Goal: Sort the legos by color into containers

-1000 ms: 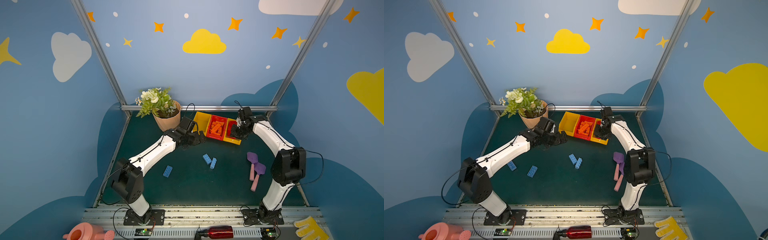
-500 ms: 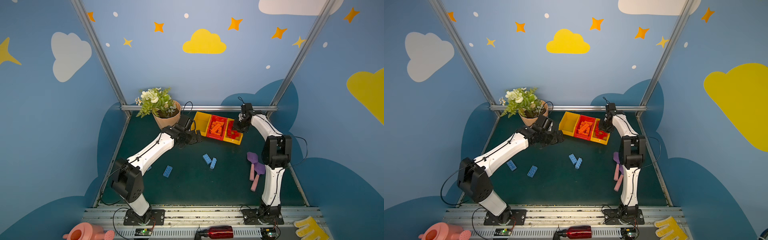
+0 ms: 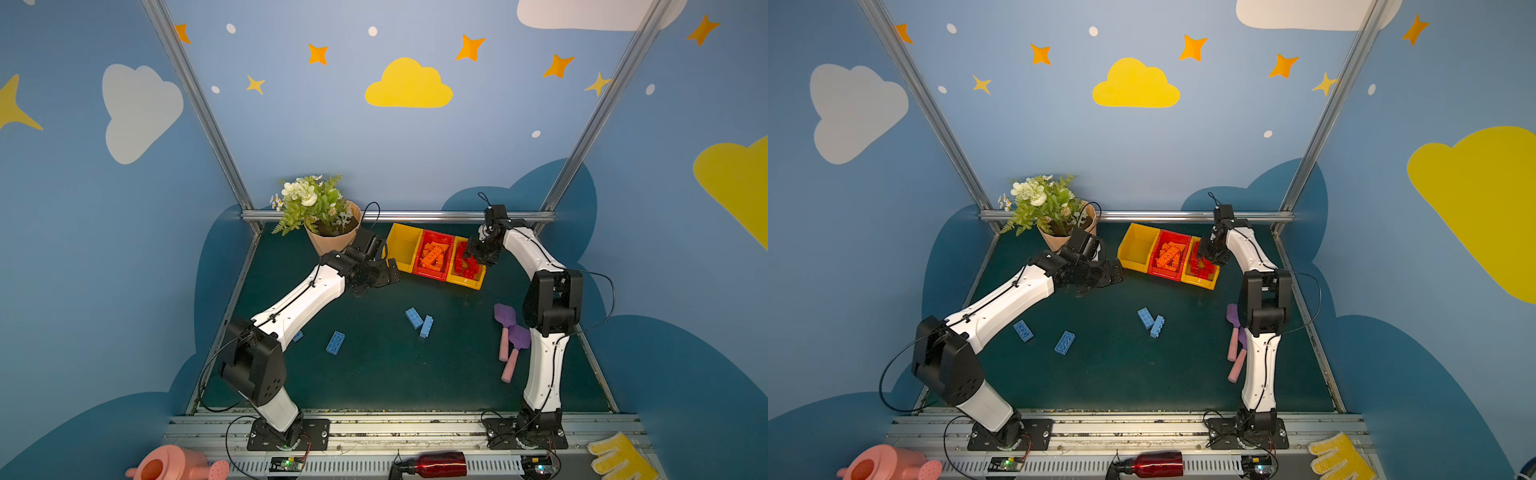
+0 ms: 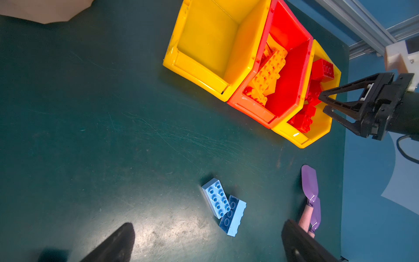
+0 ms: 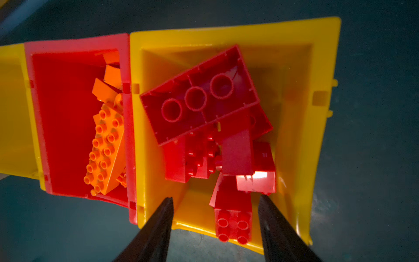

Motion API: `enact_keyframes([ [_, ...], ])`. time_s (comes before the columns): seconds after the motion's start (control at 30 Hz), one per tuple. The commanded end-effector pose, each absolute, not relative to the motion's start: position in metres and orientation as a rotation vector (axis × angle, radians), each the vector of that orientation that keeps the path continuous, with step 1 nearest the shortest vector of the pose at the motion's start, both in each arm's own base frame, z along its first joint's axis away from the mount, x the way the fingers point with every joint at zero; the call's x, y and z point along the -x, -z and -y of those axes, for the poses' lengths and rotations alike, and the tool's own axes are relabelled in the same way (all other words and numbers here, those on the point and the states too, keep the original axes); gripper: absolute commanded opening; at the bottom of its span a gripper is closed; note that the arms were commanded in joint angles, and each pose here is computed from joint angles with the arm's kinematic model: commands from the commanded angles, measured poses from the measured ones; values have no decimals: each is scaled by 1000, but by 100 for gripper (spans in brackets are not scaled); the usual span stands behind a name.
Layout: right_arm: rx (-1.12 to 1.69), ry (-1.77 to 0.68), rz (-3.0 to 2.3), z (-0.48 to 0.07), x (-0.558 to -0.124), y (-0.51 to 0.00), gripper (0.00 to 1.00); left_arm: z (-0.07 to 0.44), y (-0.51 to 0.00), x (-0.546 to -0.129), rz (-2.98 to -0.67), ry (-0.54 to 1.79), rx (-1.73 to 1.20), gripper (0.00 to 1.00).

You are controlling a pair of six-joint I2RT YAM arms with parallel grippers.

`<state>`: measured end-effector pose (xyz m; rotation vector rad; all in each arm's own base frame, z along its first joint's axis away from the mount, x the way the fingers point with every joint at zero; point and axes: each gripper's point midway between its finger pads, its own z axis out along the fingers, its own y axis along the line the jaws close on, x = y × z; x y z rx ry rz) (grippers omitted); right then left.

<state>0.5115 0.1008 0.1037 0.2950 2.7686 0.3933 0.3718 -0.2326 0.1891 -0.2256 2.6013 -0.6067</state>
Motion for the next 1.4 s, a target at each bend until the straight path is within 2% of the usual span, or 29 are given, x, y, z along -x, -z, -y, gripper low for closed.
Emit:
enact_keyframes([
  [0.0,-255,-411,-2751,-102,-498,-135,61,223,-192,-368,-2600,586,248,100],
  [0.17,-196,-440,-2727,-116,-470,-166,69,211,-178,-353,-2636,542,267,100],
  [0.3,-51,-475,-2734,-151,-427,-177,73,183,-163,-330,-2673,449,347,100],
  [0.47,198,-574,-2782,-216,-369,-157,73,153,-156,-296,-2629,466,477,100],
  [0.6,387,-581,-2823,-263,-338,-137,73,128,-158,-266,-2560,478,576,100],
  [0.83,568,-464,-2891,-299,-323,-98,73,92,-169,-228,-2373,538,691,100],
  [1.13,625,-285,-2982,-292,-317,-56,72,80,-171,-215,-2344,528,725,100],
  [1.37,640,-272,-3046,-291,-305,-39,58,79,-173,-223,-2335,510,715,100],
])
